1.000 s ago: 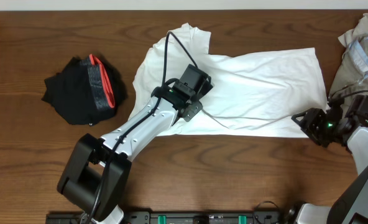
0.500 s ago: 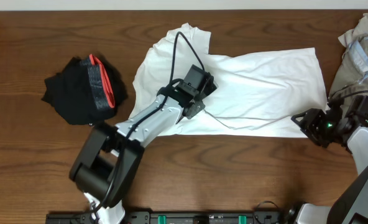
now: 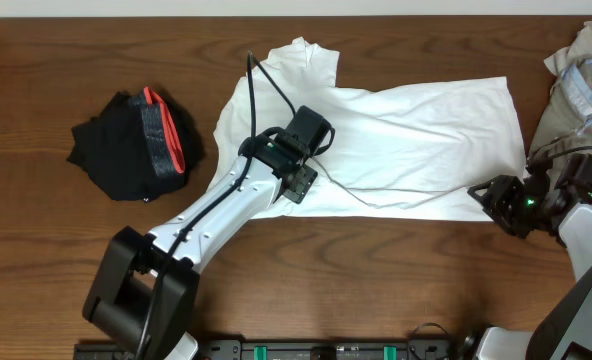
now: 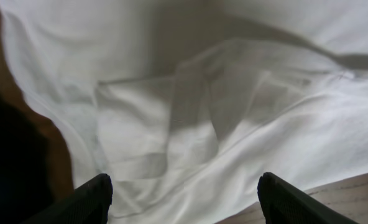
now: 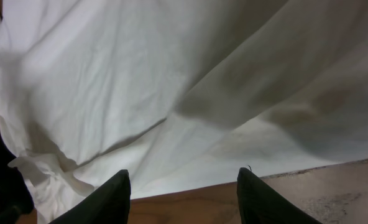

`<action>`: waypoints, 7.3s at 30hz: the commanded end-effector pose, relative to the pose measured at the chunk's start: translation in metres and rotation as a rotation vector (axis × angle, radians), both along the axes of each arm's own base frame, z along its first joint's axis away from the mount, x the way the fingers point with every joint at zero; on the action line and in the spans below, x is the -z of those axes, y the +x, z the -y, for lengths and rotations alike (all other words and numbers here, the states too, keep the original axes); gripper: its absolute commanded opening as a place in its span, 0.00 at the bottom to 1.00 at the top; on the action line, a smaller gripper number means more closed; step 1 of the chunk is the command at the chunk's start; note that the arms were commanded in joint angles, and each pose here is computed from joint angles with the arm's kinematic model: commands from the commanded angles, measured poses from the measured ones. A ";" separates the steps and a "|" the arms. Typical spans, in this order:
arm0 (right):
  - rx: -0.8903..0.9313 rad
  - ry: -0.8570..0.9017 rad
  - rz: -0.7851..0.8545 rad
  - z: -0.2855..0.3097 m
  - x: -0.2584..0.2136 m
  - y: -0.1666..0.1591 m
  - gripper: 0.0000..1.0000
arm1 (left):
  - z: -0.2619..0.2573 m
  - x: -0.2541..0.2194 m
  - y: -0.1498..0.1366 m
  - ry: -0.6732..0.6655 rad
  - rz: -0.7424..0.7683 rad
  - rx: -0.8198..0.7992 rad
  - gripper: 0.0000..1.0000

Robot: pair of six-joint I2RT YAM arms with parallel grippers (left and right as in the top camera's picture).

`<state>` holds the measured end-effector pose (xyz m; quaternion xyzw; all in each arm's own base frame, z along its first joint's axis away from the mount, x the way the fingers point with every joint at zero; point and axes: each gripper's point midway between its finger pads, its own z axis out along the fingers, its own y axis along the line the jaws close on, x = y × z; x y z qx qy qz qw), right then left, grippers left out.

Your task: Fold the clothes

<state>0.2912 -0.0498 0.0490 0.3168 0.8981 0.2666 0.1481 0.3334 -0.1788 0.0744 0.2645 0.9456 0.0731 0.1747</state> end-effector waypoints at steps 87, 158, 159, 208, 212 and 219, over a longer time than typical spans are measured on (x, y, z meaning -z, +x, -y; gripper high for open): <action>-0.016 -0.014 0.013 0.001 -0.002 0.004 0.56 | 0.005 0.033 0.026 0.142 -0.007 0.201 0.06; 0.230 -0.202 -0.162 0.047 0.007 -0.004 0.62 | -0.055 -0.077 -0.039 -0.230 -0.060 -0.263 0.92; 0.236 -0.192 -0.149 0.048 0.006 -0.002 0.61 | -0.055 -0.071 -0.040 -0.220 -0.076 -0.265 0.92; 0.331 0.002 0.128 0.075 -0.002 0.060 0.69 | -0.057 -0.019 -0.039 -0.123 -0.213 -0.282 0.84; 0.237 0.062 0.152 0.063 -0.006 0.052 0.64 | -0.058 -0.017 -0.042 -0.116 -0.224 -0.284 0.84; 0.241 -0.007 -0.110 0.059 0.021 -0.001 0.66 | -0.080 0.005 -0.060 -0.107 -0.283 -0.459 0.84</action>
